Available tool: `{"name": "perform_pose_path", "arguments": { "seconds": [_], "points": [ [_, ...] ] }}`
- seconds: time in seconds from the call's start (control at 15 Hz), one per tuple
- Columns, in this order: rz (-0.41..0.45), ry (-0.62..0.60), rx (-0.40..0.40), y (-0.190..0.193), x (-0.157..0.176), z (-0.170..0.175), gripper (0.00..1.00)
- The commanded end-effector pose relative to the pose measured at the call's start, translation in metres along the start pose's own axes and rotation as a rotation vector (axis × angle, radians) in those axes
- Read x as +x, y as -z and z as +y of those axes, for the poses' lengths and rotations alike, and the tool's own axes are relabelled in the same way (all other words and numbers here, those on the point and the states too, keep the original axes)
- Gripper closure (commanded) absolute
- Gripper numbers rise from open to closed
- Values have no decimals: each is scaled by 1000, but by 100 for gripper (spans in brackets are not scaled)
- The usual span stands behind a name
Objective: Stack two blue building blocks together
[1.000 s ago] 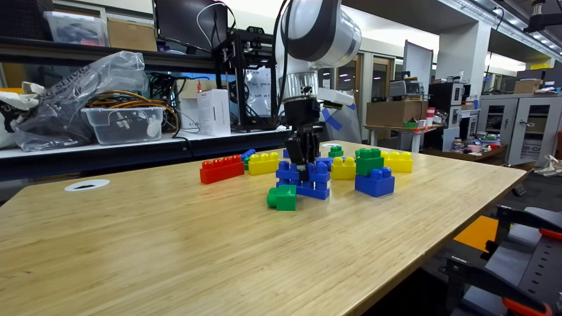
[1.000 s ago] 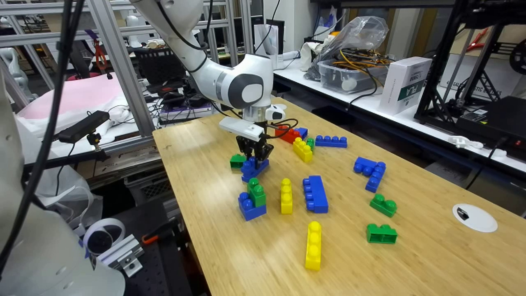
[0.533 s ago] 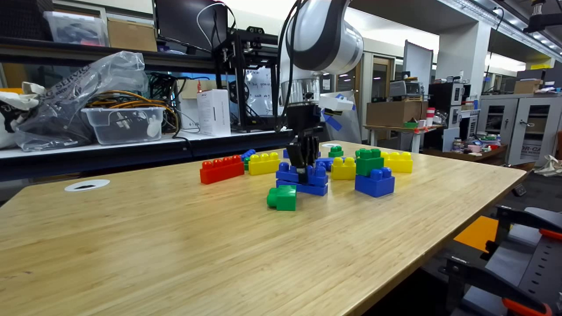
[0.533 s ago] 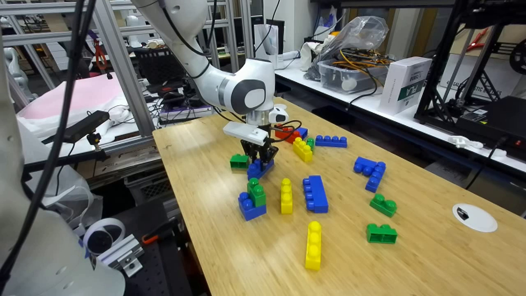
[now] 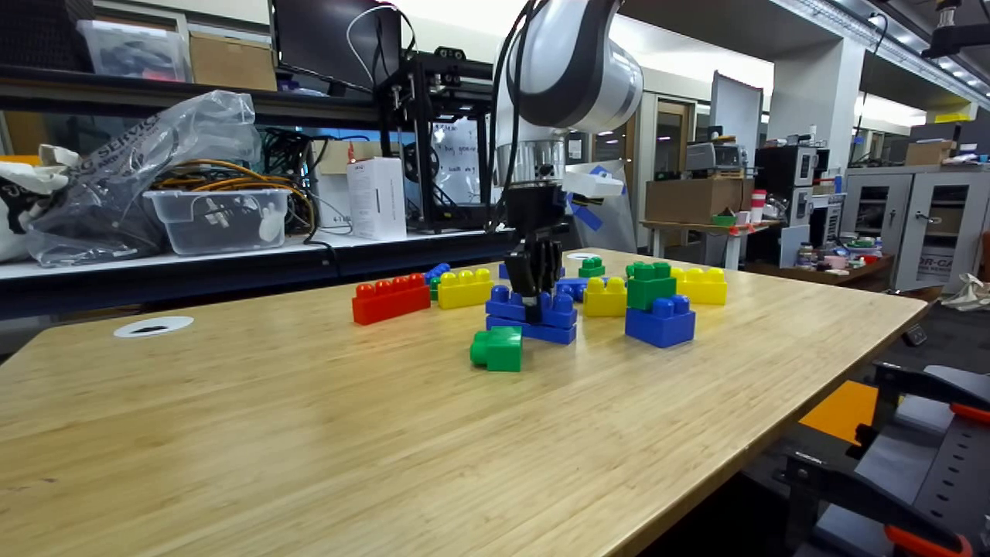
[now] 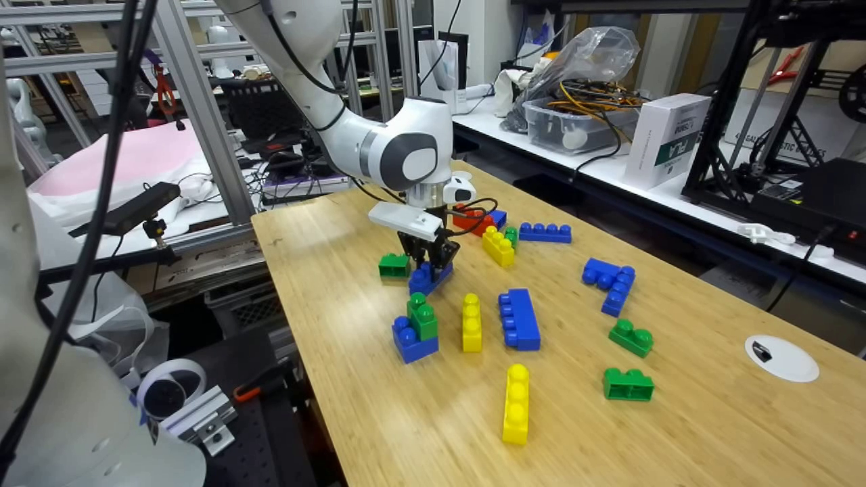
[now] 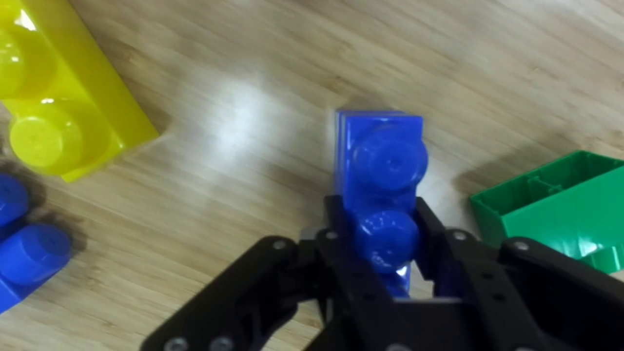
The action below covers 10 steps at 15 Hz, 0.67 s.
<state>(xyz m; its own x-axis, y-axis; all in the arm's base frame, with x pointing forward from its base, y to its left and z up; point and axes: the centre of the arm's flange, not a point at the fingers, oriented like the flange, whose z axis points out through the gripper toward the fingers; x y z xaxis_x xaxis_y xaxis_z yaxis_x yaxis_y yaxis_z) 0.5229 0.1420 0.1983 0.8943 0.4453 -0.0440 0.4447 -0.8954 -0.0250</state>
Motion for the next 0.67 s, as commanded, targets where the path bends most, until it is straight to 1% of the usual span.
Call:
{"name": "perform_pose_path", "arguments": {
  "seconds": [0.0,0.6],
  "points": [
    [15,19,-14,-6,-2,2,90],
    [-4,59,-41,-7,-3,0,90]
  ]
}}
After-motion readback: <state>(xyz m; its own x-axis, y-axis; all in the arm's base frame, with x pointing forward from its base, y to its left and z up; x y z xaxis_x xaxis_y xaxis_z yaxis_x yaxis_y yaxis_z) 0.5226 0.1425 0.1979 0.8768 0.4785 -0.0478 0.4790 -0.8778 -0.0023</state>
